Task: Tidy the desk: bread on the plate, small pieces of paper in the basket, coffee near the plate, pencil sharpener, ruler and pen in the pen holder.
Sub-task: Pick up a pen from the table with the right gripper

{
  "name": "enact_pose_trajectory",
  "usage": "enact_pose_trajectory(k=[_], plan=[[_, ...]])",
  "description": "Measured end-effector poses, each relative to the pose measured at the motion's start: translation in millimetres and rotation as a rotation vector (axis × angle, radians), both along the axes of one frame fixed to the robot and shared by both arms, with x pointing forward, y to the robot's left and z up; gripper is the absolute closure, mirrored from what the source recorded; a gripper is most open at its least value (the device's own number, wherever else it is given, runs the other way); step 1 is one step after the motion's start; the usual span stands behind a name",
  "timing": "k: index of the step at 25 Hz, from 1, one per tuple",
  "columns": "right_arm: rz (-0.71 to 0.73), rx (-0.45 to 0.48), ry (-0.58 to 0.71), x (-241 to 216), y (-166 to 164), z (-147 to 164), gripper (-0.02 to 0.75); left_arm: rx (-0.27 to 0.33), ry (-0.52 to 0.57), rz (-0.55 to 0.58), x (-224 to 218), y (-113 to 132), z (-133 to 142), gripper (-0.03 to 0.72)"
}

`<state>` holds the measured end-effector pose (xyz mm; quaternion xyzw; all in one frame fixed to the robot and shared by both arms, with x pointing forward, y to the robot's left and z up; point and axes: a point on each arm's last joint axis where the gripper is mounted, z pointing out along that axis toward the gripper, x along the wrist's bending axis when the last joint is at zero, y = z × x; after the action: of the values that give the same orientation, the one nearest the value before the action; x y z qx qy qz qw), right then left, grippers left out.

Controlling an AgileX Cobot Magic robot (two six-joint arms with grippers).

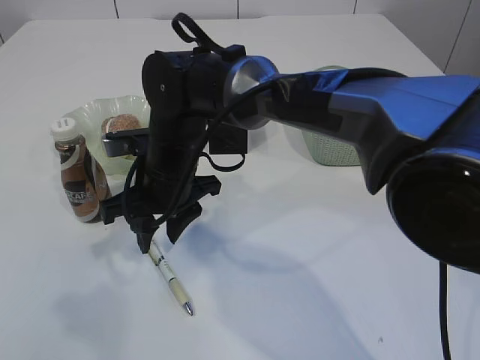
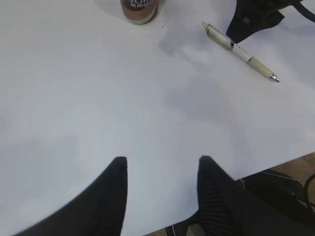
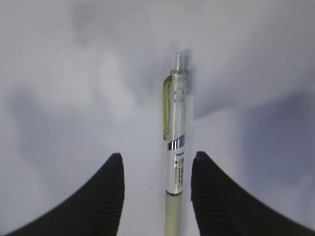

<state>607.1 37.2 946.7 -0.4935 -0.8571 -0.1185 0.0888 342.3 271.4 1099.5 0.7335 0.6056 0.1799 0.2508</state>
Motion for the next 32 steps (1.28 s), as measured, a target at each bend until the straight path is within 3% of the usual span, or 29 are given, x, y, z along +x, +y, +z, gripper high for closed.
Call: enact_pose_trajectory(k=[15, 32], plan=[[0.01, -0.024, 0.062, -5, 10, -31, 0.37, 0.032, -0.007, 0.006, 1, 3, 0, 0.361], [0.032, -0.075, 0.005, -3, 9, -38, 0.37, 0.042, -0.003, 0.009, 0, 4, 0, 0.361]])
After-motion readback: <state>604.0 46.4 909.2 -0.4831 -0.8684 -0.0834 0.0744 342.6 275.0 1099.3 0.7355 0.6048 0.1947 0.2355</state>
